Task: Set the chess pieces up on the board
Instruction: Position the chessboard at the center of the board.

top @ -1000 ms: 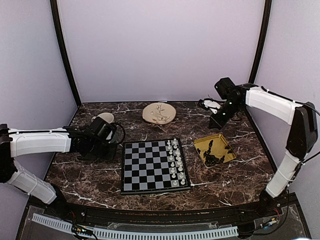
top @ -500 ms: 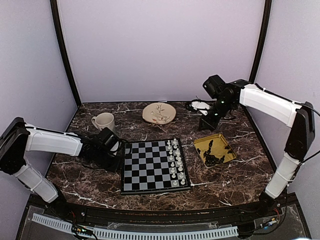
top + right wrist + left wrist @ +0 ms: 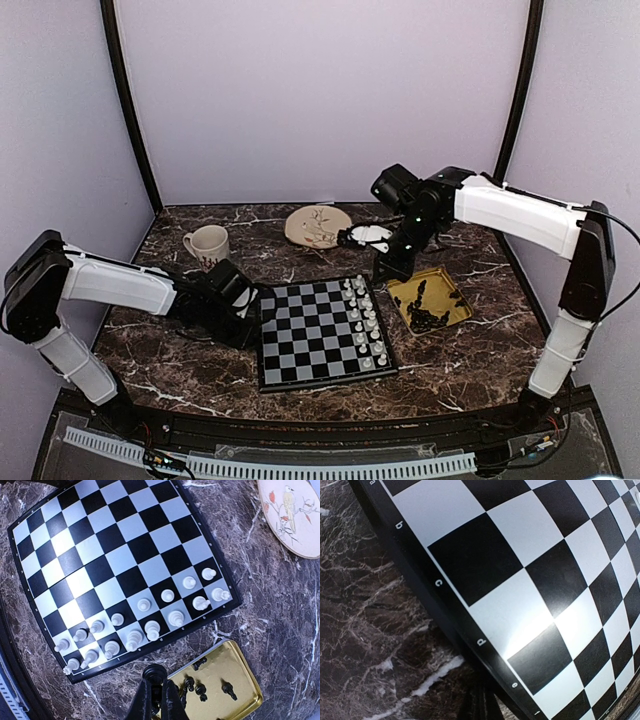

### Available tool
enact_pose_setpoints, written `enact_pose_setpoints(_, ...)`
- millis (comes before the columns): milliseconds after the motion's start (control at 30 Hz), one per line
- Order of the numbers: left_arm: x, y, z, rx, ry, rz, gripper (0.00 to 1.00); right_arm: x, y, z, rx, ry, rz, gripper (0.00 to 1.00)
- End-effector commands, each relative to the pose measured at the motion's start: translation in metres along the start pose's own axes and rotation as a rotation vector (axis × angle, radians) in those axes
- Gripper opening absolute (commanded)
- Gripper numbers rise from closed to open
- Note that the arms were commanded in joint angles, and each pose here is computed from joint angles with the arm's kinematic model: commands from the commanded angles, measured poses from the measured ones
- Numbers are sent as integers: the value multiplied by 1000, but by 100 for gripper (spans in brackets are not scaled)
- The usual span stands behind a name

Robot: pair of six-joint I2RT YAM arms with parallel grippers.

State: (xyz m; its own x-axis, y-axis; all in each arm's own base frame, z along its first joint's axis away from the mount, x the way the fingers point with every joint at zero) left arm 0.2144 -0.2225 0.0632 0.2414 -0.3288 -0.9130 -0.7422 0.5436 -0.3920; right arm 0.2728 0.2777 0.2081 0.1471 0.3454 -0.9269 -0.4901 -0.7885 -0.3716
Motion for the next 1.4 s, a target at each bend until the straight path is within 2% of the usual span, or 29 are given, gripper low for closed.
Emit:
enact_pose_setpoints(0,-2,-12,-10,26,48,-48,0,5,-8,18,-62,-21,15,0)
enact_pose_setpoints(233,0,-22,-20,36,90,-78,0,12,-13,36,-112,-40,28,0)
enact_pose_setpoints(867,9,-37,-41,57,198,-119,0,9,-4,41,-135,-21,42,0)
enact_pose_setpoints(1133,-14,-27,-16,19,36,-107,0,22,-8,75,-208,-57,54,0)
enact_pose_setpoints(1167,-18,-25,-9,-11,3,-112,7,28,-9,82,-224,-63,63,0)
enact_pose_setpoints(1267,-28,-20,14,-114,-26,-143,37,40,-10,105,-280,-91,93,0)
enact_pose_setpoints(1333,-35,-17,24,-156,-40,-168,48,48,-9,119,-320,-110,112,0)
enact_pose_setpoints(1367,-39,-16,26,-166,-47,-180,51,52,-8,126,-339,-117,121,0)
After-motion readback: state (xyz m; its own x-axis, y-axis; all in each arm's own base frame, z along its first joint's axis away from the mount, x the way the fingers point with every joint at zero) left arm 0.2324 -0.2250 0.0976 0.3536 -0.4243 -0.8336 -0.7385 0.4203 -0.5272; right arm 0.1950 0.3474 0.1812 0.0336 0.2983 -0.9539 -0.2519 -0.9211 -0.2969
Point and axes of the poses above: each gripper's point midway between its finger pads, its own x axis out along the fingers, its own z axis along the line the jaws close on, y = z × x, the point moved 5 cm from there along -x, back along the fingers, and after that the axes turned 15 degrees about x, right-handed, at the moved point
